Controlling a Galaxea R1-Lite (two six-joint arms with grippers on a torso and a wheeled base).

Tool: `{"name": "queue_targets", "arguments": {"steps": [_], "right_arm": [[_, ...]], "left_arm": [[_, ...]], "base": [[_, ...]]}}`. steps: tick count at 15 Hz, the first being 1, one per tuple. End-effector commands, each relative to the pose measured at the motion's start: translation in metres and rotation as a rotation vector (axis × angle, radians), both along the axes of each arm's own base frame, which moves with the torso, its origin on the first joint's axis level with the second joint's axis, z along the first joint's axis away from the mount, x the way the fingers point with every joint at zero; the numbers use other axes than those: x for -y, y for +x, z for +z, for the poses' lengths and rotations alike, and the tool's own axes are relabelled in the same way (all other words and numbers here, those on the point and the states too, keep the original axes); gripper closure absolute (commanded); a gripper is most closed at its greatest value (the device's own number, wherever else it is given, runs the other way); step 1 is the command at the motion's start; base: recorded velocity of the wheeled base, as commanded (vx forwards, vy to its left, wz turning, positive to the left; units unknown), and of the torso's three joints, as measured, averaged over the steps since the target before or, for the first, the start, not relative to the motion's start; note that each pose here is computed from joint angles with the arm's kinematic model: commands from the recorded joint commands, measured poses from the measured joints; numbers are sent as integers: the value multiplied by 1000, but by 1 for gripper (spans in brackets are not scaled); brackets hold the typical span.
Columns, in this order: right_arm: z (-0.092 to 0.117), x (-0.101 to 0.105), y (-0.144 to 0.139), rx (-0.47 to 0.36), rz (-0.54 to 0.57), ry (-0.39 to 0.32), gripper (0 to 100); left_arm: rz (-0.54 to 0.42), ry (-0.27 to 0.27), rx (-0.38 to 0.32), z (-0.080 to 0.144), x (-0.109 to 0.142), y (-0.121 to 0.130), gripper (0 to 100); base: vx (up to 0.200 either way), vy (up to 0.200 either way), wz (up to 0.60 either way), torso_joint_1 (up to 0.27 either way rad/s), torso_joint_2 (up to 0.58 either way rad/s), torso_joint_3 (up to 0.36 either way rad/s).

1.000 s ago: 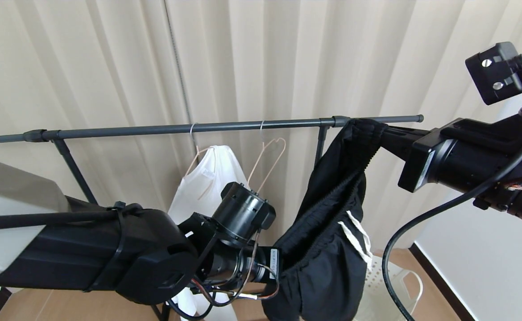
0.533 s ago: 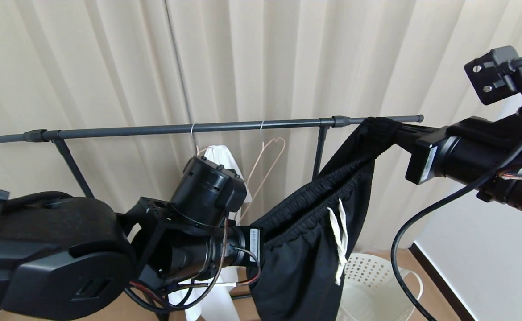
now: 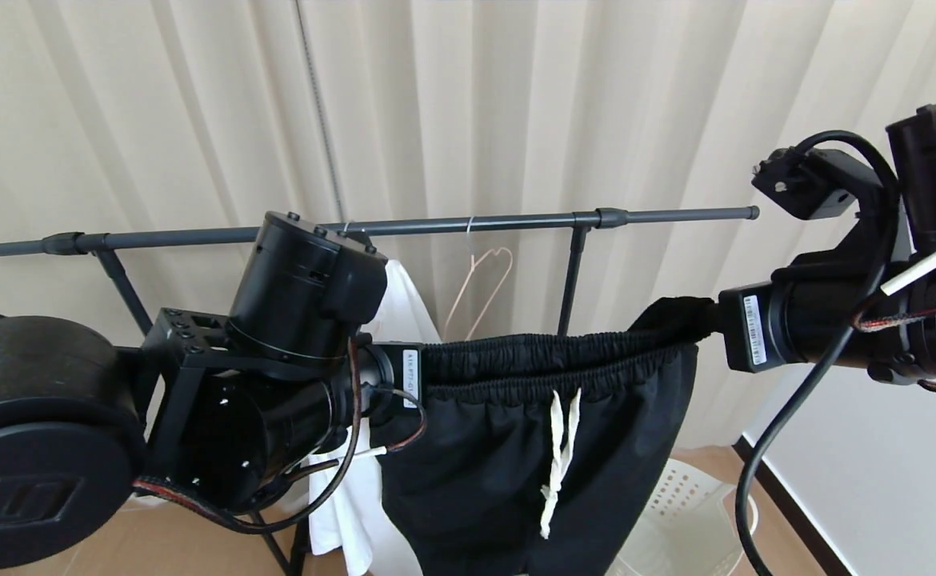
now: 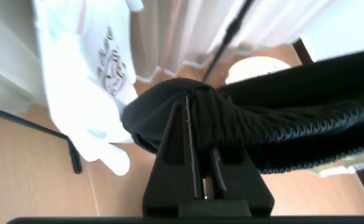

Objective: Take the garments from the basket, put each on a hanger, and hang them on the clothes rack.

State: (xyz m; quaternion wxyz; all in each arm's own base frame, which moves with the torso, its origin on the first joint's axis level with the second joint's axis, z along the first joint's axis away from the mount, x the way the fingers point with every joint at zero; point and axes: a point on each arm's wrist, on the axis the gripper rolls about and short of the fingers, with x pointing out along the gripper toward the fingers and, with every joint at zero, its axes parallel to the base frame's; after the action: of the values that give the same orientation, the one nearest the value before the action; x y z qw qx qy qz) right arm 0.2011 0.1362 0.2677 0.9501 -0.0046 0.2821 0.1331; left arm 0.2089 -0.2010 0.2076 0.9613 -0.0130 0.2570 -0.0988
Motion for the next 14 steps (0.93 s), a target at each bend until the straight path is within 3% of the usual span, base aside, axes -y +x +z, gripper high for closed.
{"name": "queue_targets", "arguments": {"steps": [1, 6, 11, 12, 14], "right_arm": [[3, -11, 11, -14, -3, 12, 100], [4, 6, 21, -6, -81, 3, 100], [-5, 19, 11, -6, -52, -99, 100], [-14, 15, -6, -13, 41, -172, 100], [-25, 7, -36, -10, 194, -243, 100]], "left_arm": [[19, -20, 29, 10, -8, -3, 100], [101, -27, 60, 21, -35, 6, 100], [85, -39, 85, 32, -31, 13, 100], [66, -59, 92, 36, -20, 26, 100], [-24, -132, 93, 48, -9, 40, 100]], "base": [[0, 0, 0, 0, 0, 0], [0, 0, 0, 0, 0, 0], [0, 0, 0, 0, 0, 0], [0, 0, 0, 0, 0, 0], [0, 0, 0, 0, 0, 0]]}}
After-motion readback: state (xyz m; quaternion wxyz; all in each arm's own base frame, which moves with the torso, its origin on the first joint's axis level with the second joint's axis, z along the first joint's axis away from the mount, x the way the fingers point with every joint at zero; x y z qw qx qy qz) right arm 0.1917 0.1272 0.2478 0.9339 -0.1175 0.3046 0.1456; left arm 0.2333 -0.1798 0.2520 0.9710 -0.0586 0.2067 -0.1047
